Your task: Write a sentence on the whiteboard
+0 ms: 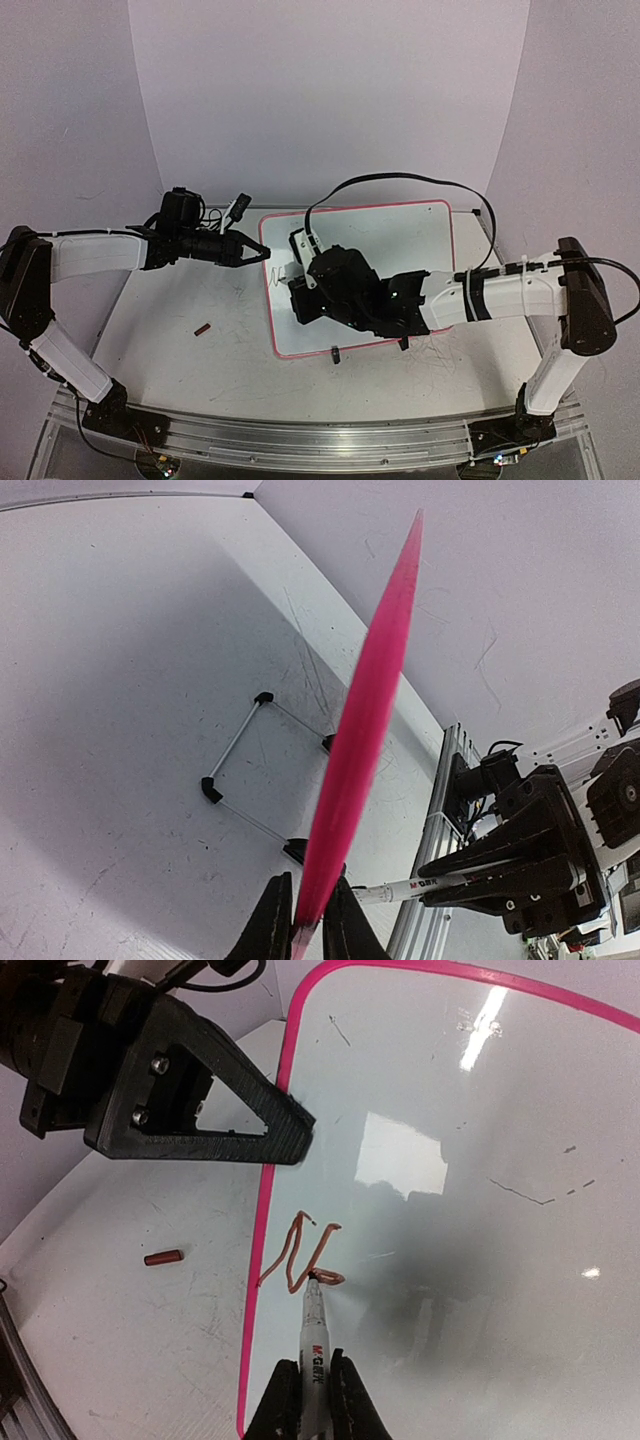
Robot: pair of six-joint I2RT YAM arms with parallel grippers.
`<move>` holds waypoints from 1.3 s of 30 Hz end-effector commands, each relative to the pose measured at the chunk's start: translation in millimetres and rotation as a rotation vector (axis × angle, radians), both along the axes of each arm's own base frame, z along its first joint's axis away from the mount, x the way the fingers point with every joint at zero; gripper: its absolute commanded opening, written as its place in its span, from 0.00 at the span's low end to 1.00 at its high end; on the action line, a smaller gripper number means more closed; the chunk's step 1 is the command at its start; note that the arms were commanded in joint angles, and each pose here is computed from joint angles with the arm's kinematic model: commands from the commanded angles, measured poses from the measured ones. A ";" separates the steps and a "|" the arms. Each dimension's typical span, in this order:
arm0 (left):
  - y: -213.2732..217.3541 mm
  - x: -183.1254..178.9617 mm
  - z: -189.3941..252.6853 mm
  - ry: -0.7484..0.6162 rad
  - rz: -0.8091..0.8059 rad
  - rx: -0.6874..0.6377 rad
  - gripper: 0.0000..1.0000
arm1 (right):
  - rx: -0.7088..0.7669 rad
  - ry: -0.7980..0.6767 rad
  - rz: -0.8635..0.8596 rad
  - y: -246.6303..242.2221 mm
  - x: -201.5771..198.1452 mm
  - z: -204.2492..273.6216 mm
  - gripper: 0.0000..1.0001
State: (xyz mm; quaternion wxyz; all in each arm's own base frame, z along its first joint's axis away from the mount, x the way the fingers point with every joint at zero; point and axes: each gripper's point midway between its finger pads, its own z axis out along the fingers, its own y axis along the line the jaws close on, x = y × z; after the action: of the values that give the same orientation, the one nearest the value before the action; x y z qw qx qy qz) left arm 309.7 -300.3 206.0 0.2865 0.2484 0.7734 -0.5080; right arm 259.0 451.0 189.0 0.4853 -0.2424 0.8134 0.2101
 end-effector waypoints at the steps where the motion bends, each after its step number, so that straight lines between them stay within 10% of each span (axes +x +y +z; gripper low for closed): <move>1: -4.4 -4.1 8.6 -0.022 -0.033 -0.028 0.11 | -0.025 0.019 -0.039 -15.3 2.3 -10.2 0.00; 39: -5.1 -5.2 8.9 -0.021 -0.040 -0.030 0.11 | 0.082 -0.059 0.005 -11.4 3.6 34.2 0.00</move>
State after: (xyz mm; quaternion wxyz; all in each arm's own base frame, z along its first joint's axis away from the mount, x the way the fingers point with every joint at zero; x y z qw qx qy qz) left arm 308.2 -300.9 206.7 0.2843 0.2508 0.7714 -0.5111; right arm 255.0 427.8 208.2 0.5030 -0.2354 0.7989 0.2312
